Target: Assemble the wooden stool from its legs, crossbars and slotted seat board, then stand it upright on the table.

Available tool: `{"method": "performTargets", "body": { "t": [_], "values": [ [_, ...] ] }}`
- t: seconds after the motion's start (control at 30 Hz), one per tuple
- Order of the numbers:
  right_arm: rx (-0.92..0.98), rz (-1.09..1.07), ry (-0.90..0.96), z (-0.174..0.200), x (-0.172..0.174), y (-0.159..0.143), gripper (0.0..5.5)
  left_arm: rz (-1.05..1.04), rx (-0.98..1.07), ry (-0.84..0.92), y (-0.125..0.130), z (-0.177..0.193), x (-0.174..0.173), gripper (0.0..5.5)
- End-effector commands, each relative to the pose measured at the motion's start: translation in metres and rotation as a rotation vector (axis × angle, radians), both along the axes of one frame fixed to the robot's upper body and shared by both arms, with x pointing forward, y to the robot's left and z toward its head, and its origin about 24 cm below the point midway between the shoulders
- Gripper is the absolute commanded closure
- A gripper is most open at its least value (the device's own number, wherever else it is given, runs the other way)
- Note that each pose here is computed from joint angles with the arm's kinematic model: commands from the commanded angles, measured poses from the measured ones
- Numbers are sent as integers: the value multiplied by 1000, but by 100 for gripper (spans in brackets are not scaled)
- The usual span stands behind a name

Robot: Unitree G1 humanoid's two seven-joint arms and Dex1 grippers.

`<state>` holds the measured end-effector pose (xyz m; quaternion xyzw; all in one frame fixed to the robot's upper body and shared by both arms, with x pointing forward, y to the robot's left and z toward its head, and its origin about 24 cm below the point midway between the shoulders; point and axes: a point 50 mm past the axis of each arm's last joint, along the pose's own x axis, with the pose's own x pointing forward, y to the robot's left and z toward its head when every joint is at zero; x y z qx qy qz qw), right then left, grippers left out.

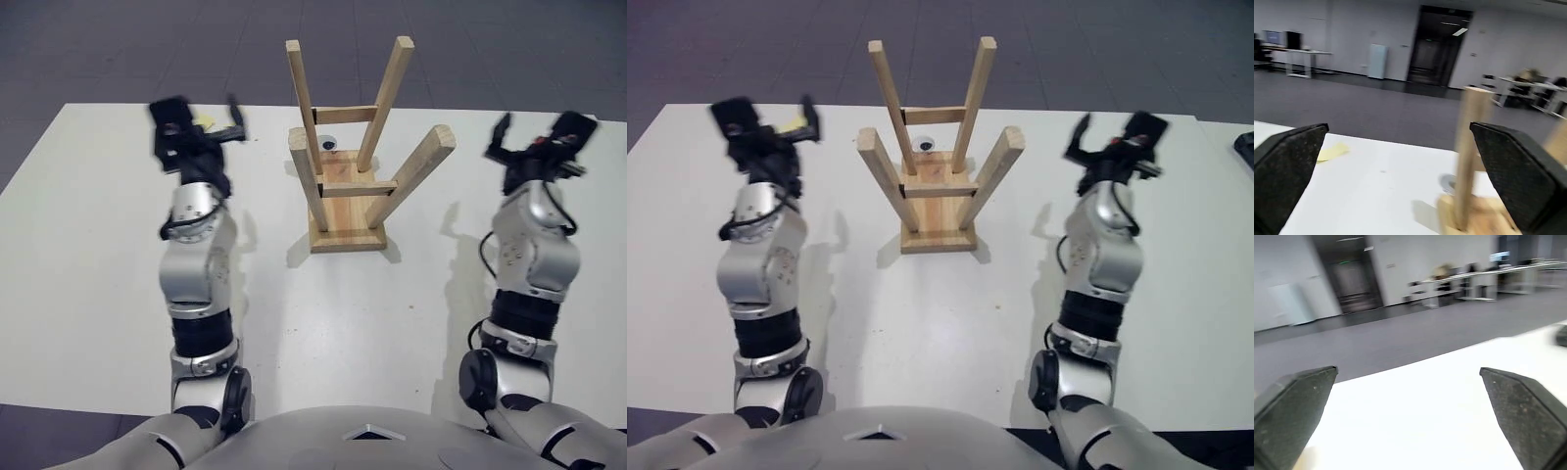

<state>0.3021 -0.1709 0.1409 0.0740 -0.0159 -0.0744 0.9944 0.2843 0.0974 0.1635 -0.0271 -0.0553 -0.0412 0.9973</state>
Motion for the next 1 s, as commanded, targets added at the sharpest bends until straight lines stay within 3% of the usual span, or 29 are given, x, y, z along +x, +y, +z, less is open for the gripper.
{"method": "performTargets", "body": {
  "t": [0.03, 0.23, 0.37, 0.43, 0.5, 0.6, 0.77, 1.0],
  "values": [
    [38, 131, 33, -7, -16, 35, 12, -74, 64, 143, -19, -24, 3, 10],
    [-17, -124, 147, -26, -13, -5, 12, 89, 4, 194, -2, -32, 16, 10],
    [-36, -366, 169, -26, -21, -48, 12, 396, -159, 136, 45, -25, 8, 10],
    [-39, -292, 139, -21, -22, -45, 12, 338, -129, 56, 45, -12, 2, 10],
    [-35, -106, 68, -8, -25, -25, 12, 152, -27, -11, 21, 1, -6, 10],
    [-7, 206, -31, 13, -38, 27, 12, -126, 98, 41, -24, -7, -16, 10],
    [-35, 150, 42, 0, -38, 27, 12, -86, 146, 164, -19, -27, -5, 10],
    [-92, 22, 86, -8, -31, 9, 12, 141, -58, 289, 11, -48, 7, 10]
  ]
}}
